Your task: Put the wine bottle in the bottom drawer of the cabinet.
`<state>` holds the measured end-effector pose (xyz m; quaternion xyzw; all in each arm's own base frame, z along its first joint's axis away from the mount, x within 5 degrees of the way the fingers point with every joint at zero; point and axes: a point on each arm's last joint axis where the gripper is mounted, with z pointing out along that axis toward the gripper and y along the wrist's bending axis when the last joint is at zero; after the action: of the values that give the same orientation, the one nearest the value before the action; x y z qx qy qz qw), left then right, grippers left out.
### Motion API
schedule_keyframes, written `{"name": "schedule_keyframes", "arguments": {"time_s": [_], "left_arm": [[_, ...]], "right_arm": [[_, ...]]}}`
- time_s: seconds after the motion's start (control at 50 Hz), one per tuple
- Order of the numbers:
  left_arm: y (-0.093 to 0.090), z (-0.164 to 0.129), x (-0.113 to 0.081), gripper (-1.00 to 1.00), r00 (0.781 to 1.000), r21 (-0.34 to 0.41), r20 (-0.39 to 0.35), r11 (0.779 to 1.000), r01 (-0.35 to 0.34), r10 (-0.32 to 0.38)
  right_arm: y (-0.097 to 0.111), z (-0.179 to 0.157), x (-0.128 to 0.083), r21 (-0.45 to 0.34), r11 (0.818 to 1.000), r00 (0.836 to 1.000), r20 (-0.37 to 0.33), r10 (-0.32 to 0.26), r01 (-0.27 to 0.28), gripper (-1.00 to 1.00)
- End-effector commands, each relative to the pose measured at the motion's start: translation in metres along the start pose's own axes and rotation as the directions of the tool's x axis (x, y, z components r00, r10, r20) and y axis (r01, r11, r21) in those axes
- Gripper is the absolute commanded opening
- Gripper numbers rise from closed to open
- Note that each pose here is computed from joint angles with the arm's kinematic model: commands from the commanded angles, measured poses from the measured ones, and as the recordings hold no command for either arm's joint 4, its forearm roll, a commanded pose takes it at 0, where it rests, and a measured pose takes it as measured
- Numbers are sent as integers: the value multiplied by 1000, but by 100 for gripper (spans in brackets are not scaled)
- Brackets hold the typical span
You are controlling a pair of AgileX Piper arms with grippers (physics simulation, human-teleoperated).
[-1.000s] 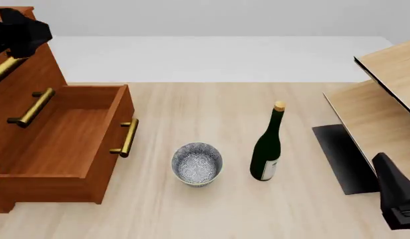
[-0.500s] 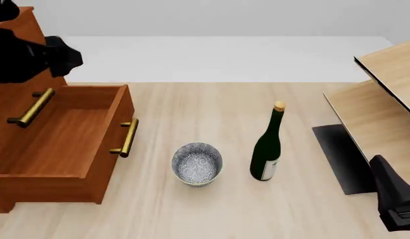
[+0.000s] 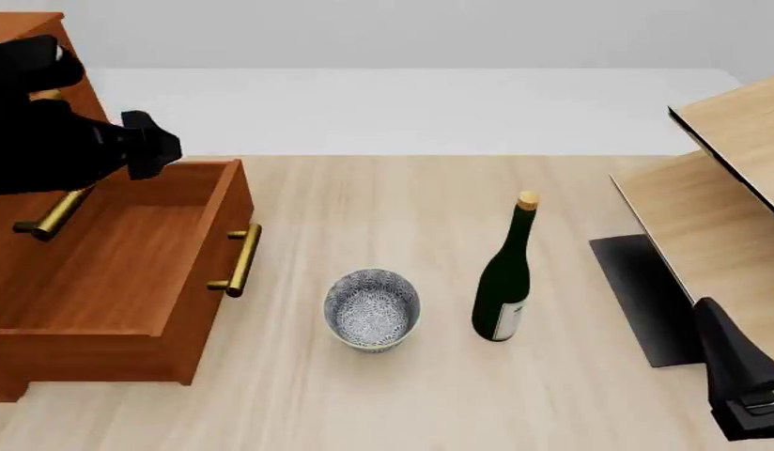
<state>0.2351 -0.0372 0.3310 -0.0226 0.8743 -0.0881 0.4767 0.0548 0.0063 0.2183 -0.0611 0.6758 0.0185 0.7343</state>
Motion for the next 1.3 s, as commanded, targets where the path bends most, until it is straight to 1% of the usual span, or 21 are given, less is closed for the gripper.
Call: {"name": "schedule_keyframes", "arguments": {"time_s": [0.02,0.1,0.12,0.14,0.18,0.2,0.24,0.26,0.32,0.42,0.44,0.48,0.5,0.72,0.76,0.8,0.9,0.96,1.04,1.3], "left_arm": [[3,14,18,100,999,-5,-32,1000,8,-8],[2,19,28,100,999,4,-45,1000,15,-15],[-1,21,33,100,998,15,-63,1000,-5,6],[2,22,35,100,998,4,-58,1000,18,-18],[3,24,40,100,998,7,-61,1000,10,-9],[1,24,42,100,998,13,-64,1000,22,-21],[3,26,46,100,997,7,-70,1000,17,-17],[4,26,46,100,998,3,-64,1000,27,-27],[4,25,47,100,998,6,-63,1000,28,-28],[5,27,53,100,997,4,-70,999,35,-35],[6,27,54,100,997,4,-67,999,49,-49],[7,30,57,100,997,1,-71,999,43,-43],[7,31,59,100,996,0,-74,999,55,-55],[9,37,69,100,995,-2,-86,999,54,-54],[10,37,69,100,995,-6,-81,999,53,-53],[9,39,74,100,995,-1,-94,999,44,-44],[10,41,79,100,994,-3,-94,998,57,-57],[10,41,82,100,994,-1,-95,999,54,-54],[11,46,90,100,992,-3,-106,998,61,-61],[13,52,102,100,991,-2,-114,998,64,-64]], "right_arm": [[0,0,2,-5,1000,1000,-8,-4,4,100],[0,0,2,-6,1000,1000,-9,-4,4,100],[1,0,2,-8,1000,1000,-10,-5,5,100],[1,0,2,-8,1000,1000,-11,-5,5,100],[0,0,2,-7,1000,1000,-10,-6,6,100],[0,0,2,-6,1000,1000,-10,-5,5,100],[1,0,2,-7,1000,1000,-10,-6,6,100],[0,0,2,-7,1000,1000,-10,-4,4,100],[0,0,2,-6,1000,1000,-11,-5,5,100],[1,0,3,-10,1000,1000,-12,-4,3,100],[1,0,3,-10,1000,1000,-12,-4,4,100],[1,0,2,-10,1000,1000,-12,-1,1,100],[1,0,2,-11,1000,1000,-13,-3,2,100],[1,0,2,-9,1000,1000,-13,-6,5,100],[1,0,2,-10,1000,1000,-13,-4,4,100],[1,0,2,-10,1000,1000,-14,-4,4,100],[1,0,2,-13,1000,1000,-14,-5,5,100],[1,0,2,-13,1000,1000,-14,-6,6,100],[1,0,2,-11,1000,1000,-14,-8,8,100],[1,0,2,-14,1000,1000,-18,-8,8,100]]}}
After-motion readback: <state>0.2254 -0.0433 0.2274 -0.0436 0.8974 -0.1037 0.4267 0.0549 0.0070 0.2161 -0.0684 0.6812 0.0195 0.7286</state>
